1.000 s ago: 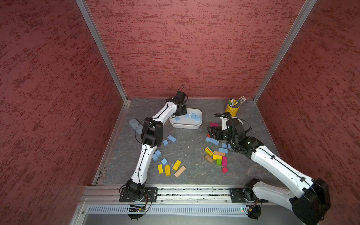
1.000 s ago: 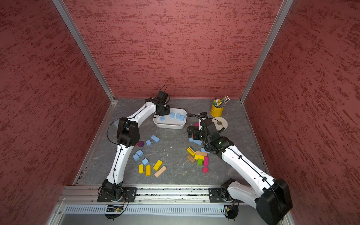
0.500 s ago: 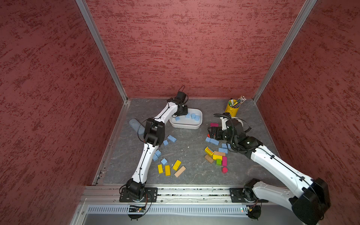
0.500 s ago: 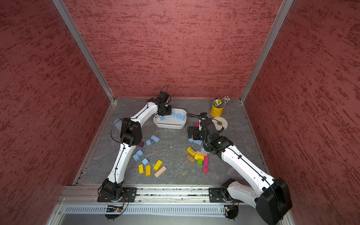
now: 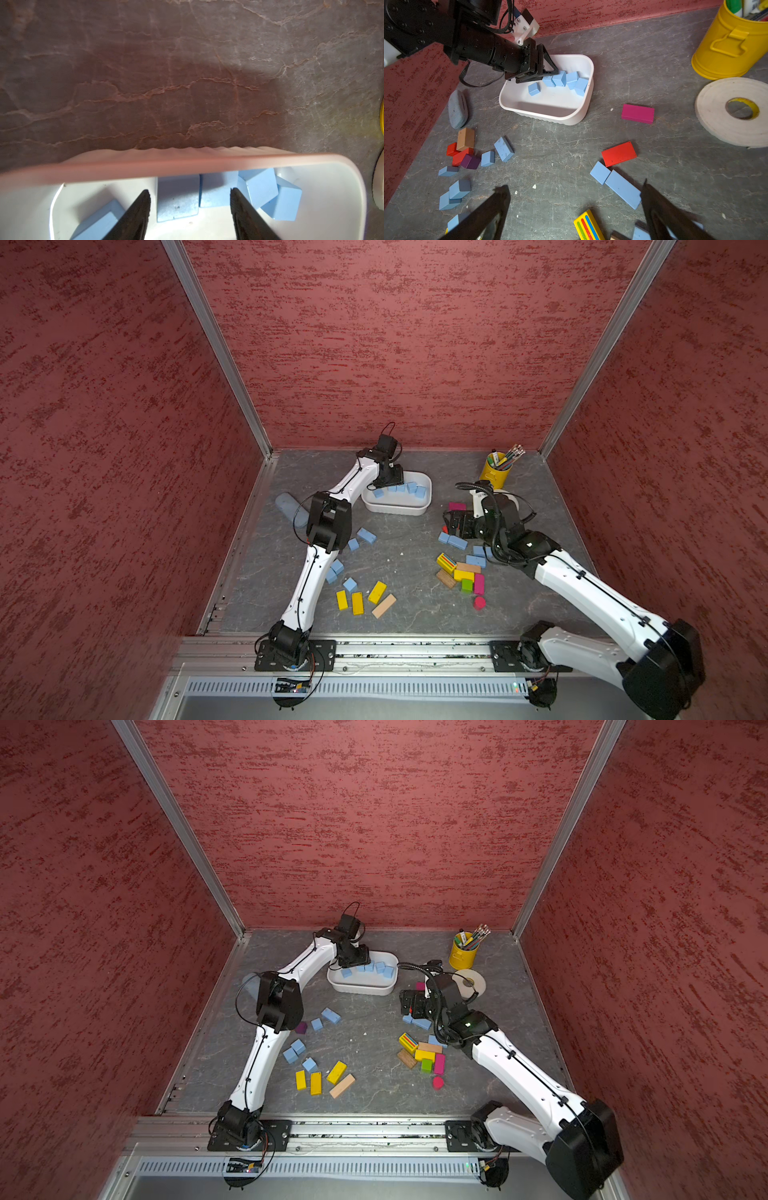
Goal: Pick out the blue building blocks
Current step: Place the building block in the storage box, then pick up the building block from the center of the board.
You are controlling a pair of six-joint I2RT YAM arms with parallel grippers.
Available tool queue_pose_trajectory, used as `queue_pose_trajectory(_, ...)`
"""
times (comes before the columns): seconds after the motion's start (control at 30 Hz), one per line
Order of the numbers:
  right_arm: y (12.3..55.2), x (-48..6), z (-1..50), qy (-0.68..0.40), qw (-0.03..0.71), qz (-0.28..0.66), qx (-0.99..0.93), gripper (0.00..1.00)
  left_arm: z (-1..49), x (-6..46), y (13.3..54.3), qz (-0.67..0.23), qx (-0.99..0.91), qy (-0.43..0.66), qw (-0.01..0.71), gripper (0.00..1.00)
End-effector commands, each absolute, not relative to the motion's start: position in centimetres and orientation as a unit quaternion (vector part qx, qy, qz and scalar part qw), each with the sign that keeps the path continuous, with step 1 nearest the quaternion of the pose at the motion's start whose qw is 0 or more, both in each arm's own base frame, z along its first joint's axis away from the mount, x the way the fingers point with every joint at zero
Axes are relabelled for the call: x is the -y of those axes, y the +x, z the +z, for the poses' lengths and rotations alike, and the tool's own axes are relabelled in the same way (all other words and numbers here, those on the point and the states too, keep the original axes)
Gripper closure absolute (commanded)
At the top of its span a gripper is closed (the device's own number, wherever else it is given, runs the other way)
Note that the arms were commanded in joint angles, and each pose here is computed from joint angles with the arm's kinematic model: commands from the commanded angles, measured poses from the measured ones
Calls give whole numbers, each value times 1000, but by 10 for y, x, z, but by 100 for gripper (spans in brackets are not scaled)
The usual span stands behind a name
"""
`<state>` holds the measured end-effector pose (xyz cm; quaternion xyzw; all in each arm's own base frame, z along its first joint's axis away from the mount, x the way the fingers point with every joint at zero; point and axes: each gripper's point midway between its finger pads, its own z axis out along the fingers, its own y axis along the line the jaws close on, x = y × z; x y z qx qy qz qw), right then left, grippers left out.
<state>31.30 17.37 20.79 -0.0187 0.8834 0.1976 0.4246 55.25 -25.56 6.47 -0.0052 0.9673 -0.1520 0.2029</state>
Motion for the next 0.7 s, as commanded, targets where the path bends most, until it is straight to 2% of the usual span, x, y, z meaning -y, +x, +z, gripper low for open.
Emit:
queue_pose_trajectory(0.0, 313, -172, 209, -13, 426, 198, -883, 1, 145, 263, 553, -179, -947, 13, 267, 31)
queue_pose_trajectory(0.27, 310, -172, 214, -10, 427, 207, -880, 1, 220, 262, 510, -190, -929, 40, 314, 14)
queue_pose_trajectory(0.43, 308, -171, 216, -7, 428, 209, -879, 1, 242, 253, 466, -195, -925, 43, 324, 9)
queue_pose_trajectory(0.67, 306, -173, 218, -7, 422, 218, -880, 1, 247, 230, 396, -217, -919, 23, 329, 0)
